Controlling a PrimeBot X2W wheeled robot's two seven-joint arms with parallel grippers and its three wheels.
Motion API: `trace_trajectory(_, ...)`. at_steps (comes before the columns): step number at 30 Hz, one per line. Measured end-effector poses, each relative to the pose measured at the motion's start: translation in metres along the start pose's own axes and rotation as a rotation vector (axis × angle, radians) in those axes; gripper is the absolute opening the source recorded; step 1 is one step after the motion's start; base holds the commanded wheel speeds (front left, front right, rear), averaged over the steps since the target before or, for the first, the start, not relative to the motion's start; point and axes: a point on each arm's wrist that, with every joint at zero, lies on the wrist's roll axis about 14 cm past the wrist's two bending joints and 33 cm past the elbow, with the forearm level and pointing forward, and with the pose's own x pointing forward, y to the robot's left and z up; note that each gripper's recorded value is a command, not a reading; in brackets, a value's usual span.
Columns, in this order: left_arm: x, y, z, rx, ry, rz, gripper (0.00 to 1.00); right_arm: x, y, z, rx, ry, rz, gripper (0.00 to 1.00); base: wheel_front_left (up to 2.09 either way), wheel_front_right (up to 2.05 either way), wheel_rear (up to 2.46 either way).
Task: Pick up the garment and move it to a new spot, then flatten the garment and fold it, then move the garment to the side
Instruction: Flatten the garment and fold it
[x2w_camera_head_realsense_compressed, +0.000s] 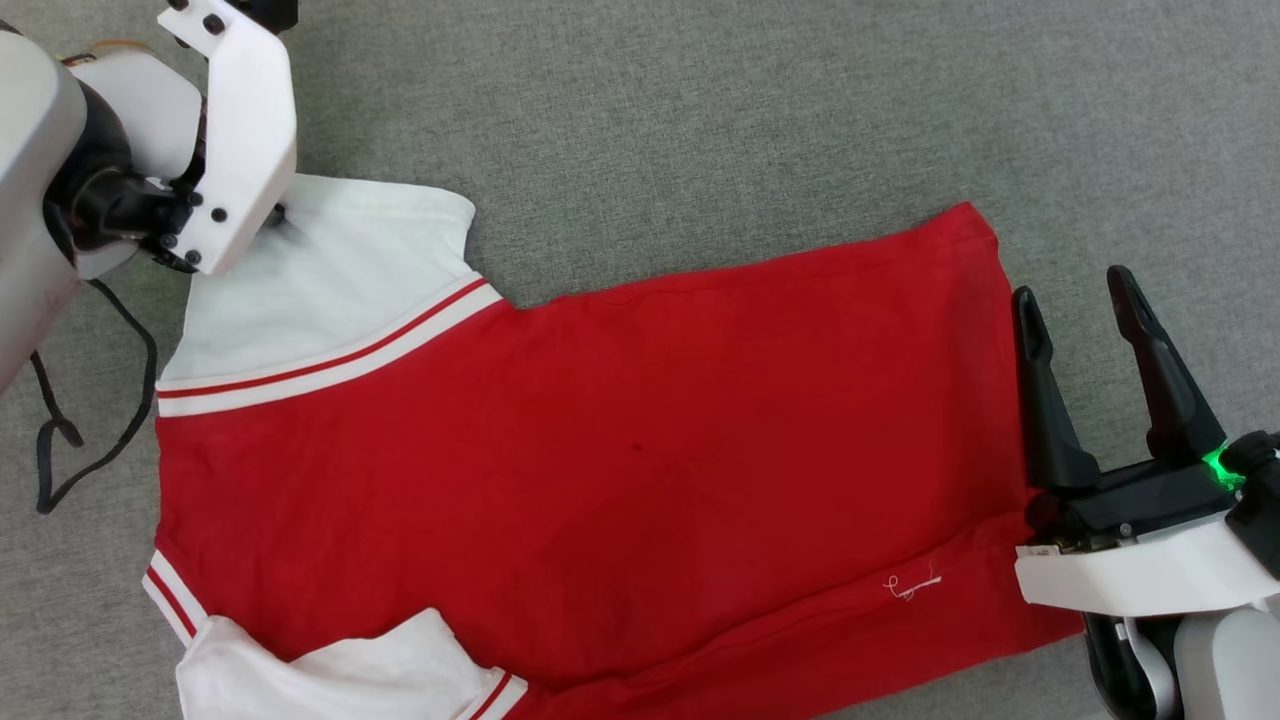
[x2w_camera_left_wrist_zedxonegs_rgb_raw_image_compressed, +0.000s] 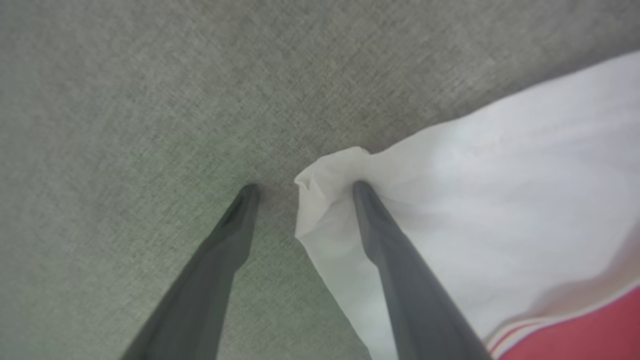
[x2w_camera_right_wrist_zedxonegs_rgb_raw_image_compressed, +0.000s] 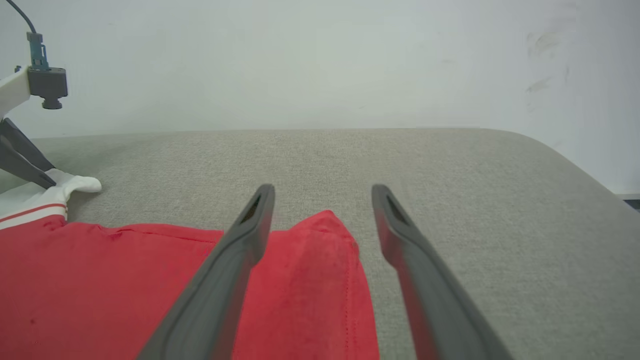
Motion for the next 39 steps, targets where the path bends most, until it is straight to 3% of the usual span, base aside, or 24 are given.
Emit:
trace_trajectory(6, -0.011, -0.006, 0.001, 0.015, -0.056, -0.003, 0.0, -0.001, -0.007, 0.006, -0.004, -0.019, -0.01, 1.0, 0.0, 0.0, 0.0)
trace_trajectory(12, -0.042, -0.014, 0.001, 0.019, -0.156, 0.009, 0.0, 0.006, -0.023, 0.05, -0.079, -0.114, -0.016, 1.0, 0.0, 0.0, 0.0)
trace_trajectory(15, -0.063, -0.02, 0.0, 0.044, -0.203, 0.025, 0.0, 0.01, -0.025, 0.064, -0.127, -0.079, 0.009, 1.0, 0.0, 0.0, 0.0)
trace_trajectory(25, -0.114, -0.03, -0.021, 0.044, -0.33, 0.058, 0.0, 0.03, -0.028, 0.055, -0.262, 0.34, 0.175, 1.0, 0.0, 0.0, 0.0)
trace_trajectory(34, -0.112, -0.042, -0.029, 0.08, -0.351, 0.043, 0.0, 0.03, -0.037, 0.012, -0.387, 0.887, 0.271, 1.0, 0.0, 0.0, 0.0)
trace_trajectory(39, -0.107, -0.039, -0.026, 0.079, -0.365, 0.039, 0.0, 0.037, -0.032, -0.007, -0.41, 1.064, 0.296, 1.0, 0.0, 0.0, 0.0)
